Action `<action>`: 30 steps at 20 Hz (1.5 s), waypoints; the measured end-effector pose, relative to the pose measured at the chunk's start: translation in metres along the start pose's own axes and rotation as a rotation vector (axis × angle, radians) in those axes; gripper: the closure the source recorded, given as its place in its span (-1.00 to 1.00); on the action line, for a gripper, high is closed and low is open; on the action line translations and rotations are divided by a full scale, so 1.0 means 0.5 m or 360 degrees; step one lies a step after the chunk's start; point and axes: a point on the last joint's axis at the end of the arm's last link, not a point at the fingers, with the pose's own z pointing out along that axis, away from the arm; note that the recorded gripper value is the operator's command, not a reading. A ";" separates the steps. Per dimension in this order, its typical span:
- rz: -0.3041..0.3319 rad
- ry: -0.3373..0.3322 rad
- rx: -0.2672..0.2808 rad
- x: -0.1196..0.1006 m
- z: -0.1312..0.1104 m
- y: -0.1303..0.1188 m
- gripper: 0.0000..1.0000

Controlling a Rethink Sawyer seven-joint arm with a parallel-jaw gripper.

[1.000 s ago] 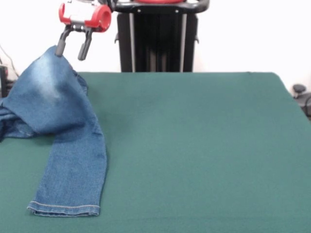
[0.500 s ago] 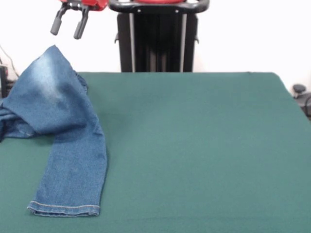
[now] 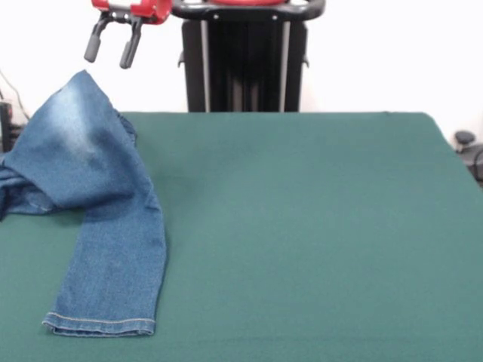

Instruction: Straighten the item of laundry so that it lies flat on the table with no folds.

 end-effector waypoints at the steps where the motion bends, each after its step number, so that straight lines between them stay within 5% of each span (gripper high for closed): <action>1: 0.0001 0.0024 -0.0002 0.013 0.005 0.001 -1.00; 20: 0.0030 0.0165 -0.0053 0.134 0.058 0.010 -1.00; 30: 0.0043 0.0167 -0.0050 0.161 0.090 0.000 -1.00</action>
